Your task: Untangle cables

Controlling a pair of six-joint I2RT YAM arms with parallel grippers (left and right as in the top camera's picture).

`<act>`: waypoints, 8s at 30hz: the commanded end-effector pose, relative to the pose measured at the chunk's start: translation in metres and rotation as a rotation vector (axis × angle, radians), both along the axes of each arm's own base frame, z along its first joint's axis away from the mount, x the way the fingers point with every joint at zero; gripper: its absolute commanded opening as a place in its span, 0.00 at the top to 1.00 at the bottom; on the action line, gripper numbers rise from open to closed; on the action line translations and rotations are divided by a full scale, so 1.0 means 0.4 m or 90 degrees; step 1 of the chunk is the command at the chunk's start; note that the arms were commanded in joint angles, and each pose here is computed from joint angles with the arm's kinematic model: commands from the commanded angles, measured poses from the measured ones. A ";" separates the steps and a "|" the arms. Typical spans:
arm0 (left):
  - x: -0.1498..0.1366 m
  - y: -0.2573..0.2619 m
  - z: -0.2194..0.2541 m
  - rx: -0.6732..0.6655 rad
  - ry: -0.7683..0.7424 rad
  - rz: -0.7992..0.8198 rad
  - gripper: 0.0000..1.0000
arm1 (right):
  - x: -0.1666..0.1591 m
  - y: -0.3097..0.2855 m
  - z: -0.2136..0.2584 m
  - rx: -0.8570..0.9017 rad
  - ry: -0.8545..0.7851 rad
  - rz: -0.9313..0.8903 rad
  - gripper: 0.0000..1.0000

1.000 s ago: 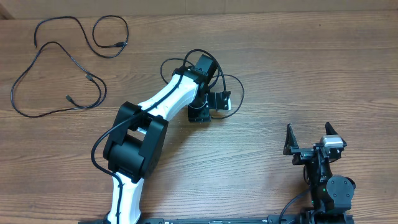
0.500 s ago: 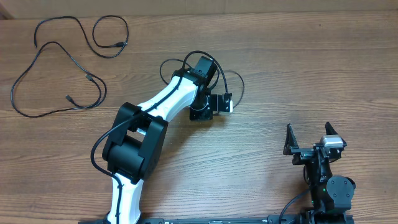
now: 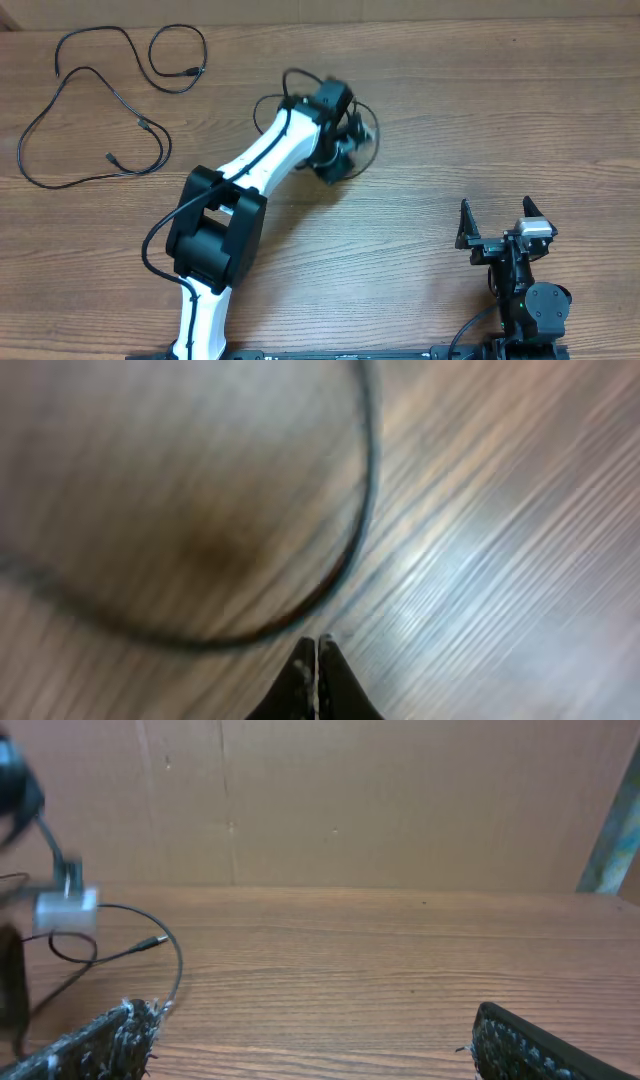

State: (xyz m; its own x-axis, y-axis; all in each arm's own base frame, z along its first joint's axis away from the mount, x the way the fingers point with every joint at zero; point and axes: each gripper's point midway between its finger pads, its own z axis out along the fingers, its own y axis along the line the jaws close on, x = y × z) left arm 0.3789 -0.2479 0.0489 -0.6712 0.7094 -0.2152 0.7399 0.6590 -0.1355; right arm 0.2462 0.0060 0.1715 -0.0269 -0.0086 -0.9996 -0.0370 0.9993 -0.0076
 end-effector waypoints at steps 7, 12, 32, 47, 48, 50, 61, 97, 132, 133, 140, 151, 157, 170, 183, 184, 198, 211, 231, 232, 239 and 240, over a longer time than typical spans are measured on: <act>0.090 -0.066 0.405 -0.157 -0.105 0.204 0.96 | 0.000 0.002 -0.005 0.002 -0.002 0.002 0.00; 0.132 0.029 0.398 -0.048 -0.178 0.282 0.71 | 0.000 0.002 -0.005 0.002 -0.002 0.002 0.00; 0.043 0.232 0.098 0.039 0.077 0.774 0.16 | 0.000 0.002 -0.005 0.002 -0.002 0.002 0.00; 0.035 0.144 -0.012 0.000 0.028 0.853 0.34 | 0.000 0.002 -0.005 0.002 -0.002 0.002 0.00; 0.036 0.144 -0.014 0.005 0.017 0.856 0.34 | 0.000 0.002 -0.005 0.002 -0.002 0.002 0.00; 0.033 0.137 -0.016 0.011 0.006 0.854 0.35 | 0.000 0.002 -0.005 0.002 -0.002 0.002 0.00; 0.033 0.131 -0.094 0.043 0.010 0.848 0.34 | 0.000 0.002 -0.005 0.002 -0.002 0.002 0.00; -0.056 0.250 -0.259 0.236 0.072 0.842 0.81 | 0.000 0.002 -0.005 0.002 -0.002 0.002 0.00; 0.029 0.217 0.191 0.009 0.010 0.722 0.96 | 0.000 0.002 -0.005 0.002 -0.002 0.002 0.00; 0.028 0.216 0.208 0.000 0.003 0.719 0.96 | 0.000 0.002 -0.005 0.002 -0.002 0.002 0.00; 0.003 0.220 0.294 -0.036 -0.020 0.697 0.95 | 0.000 0.002 -0.005 0.002 -0.002 0.002 0.00; -0.032 0.250 0.324 -0.012 -0.041 0.677 0.65 | 0.000 0.002 -0.005 0.002 -0.002 0.002 0.00; -0.032 0.272 0.196 0.049 0.000 0.687 0.04 | 0.000 0.002 -0.005 0.002 -0.002 0.002 0.00; -0.016 0.303 -0.041 0.125 0.111 0.686 0.26 | 0.000 0.002 -0.005 0.002 -0.002 0.002 0.00; -0.005 0.278 -0.121 0.112 0.136 0.626 0.36 | 0.000 0.002 -0.005 0.002 -0.002 0.002 0.00; -0.011 0.281 -0.126 0.116 0.138 0.627 0.36 | 0.000 0.002 -0.005 0.002 -0.002 0.002 0.00; -0.091 0.300 -0.241 0.132 0.158 0.623 0.57 | 0.000 0.002 -0.005 0.002 -0.002 0.002 0.00; -0.115 0.285 -0.261 0.148 0.149 0.606 0.64 | 0.000 0.002 -0.005 0.002 -0.002 0.002 0.00; -0.177 0.309 -0.310 0.218 0.192 0.574 0.66 | 0.000 0.002 -0.005 0.002 -0.002 0.002 0.00; -0.185 0.311 -0.318 0.226 0.200 0.574 0.71 | 0.000 0.002 -0.005 0.002 -0.002 0.002 0.00; -0.214 0.319 -0.349 0.250 0.229 0.566 0.96 | 0.000 0.002 -0.005 0.002 -0.002 0.002 0.00; -0.214 0.319 -0.349 0.250 0.230 0.566 0.96 | 0.000 0.002 -0.005 0.002 -0.002 0.002 0.00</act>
